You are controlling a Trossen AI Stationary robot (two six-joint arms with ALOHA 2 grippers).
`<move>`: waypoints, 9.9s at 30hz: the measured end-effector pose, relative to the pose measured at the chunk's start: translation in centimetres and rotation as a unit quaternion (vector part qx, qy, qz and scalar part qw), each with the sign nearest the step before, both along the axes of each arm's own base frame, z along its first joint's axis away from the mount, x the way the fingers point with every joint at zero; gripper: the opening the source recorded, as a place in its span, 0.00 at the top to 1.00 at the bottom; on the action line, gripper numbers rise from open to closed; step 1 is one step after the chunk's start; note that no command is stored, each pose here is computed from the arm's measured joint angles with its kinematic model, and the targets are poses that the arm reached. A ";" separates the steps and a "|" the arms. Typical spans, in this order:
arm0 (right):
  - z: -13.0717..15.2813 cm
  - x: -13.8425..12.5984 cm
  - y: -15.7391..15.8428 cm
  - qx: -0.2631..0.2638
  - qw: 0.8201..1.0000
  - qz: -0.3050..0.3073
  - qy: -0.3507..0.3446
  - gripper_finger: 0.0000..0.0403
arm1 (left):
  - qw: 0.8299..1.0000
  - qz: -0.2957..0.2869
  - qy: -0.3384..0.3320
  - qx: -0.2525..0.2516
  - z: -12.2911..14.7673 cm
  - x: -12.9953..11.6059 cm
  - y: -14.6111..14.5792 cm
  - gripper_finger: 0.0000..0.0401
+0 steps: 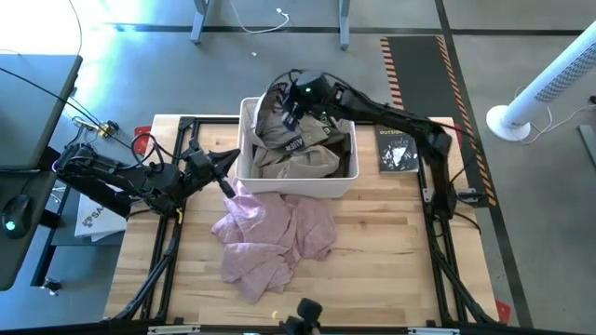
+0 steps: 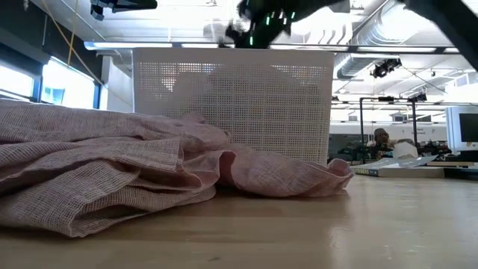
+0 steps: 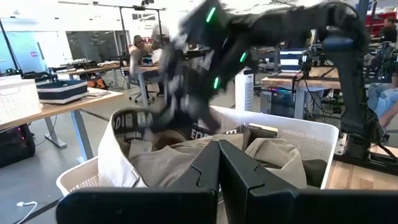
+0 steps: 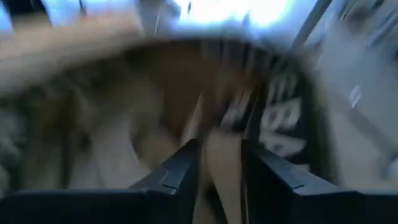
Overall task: Sort clothes
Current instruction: Put the brown short into the white bin, then put the pink shirt into the white bin, then adjust the white bin
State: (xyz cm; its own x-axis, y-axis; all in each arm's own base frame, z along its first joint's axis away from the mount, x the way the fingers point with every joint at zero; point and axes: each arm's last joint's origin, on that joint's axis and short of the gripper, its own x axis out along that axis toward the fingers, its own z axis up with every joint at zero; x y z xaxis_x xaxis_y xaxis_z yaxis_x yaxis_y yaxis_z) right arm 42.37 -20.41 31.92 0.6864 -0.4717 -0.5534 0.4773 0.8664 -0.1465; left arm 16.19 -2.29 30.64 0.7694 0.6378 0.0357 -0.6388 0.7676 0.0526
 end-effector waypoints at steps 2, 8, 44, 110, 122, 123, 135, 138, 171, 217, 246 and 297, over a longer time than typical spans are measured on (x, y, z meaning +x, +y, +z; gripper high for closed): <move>-3.1 0.4 -0.6 0.048 0.997 0.016 0.052 0.75 | 1.000 0.000 0.001 0.000 0.0 0.0 0.0 1.00; -12.6 1.6 -0.7 0.120 0.967 0.028 0.222 0.86 | 1.000 0.000 0.001 0.000 0.0 0.0 0.0 1.00; -5.6 -0.1 32.4 -0.011 0.872 0.489 -0.001 0.92 | 1.000 0.000 -0.002 -0.006 -0.1 0.0 0.0 1.00; 13.6 -12.8 11.0 -0.226 0.944 0.078 -0.229 0.99 | 1.000 0.001 0.007 -0.003 -0.3 0.0 0.0 1.00; 8.1 -10.3 9.6 -0.082 0.980 0.147 -0.106 0.99 | 1.000 0.002 0.008 -0.002 -0.3 0.0 0.0 1.00; 8.0 -10.3 9.7 -0.054 0.977 0.173 -0.113 0.99 | 1.000 0.002 0.008 -0.002 -0.3 0.0 0.0 1.00; 11.3 -11.7 10.4 0.036 0.934 0.245 -0.258 0.99 | 1.000 0.002 0.007 -0.004 -0.3 0.0 0.0 1.00; 10.2 -11.8 9.7 0.030 0.962 0.167 -0.212 0.99 | 1.000 0.002 0.006 -0.005 -0.3 0.0 0.0 1.00; 8.4 -8.7 8.2 0.059 0.990 0.020 0.128 0.66 | 1.000 0.001 0.006 -0.005 -0.3 0.0 0.0 1.00; -4.3 -6.1 6.6 0.122 0.983 0.040 0.128 0.66 | 1.000 0.003 0.011 -0.011 -0.5 0.0 0.0 1.00; 10.2 -4.4 7.7 -0.044 0.990 0.125 -0.051 0.66 | 1.000 0.009 0.008 -0.015 -0.5 0.0 0.0 1.00; 4.8 -28.7 18.2 0.050 0.981 0.150 -0.113 0.66 | 0.979 -0.140 -0.099 -0.106 0.9 -0.9 -0.3 1.00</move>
State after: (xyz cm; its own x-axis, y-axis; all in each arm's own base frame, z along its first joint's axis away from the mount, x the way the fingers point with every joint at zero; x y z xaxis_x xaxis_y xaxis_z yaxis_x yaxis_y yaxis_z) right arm 13.63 -2.21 36.71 0.8968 -0.1800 -0.4041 0.2084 0.9777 0.0269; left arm 15.25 -2.58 31.49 0.9068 0.4115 0.0912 -0.3828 0.8946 -0.2305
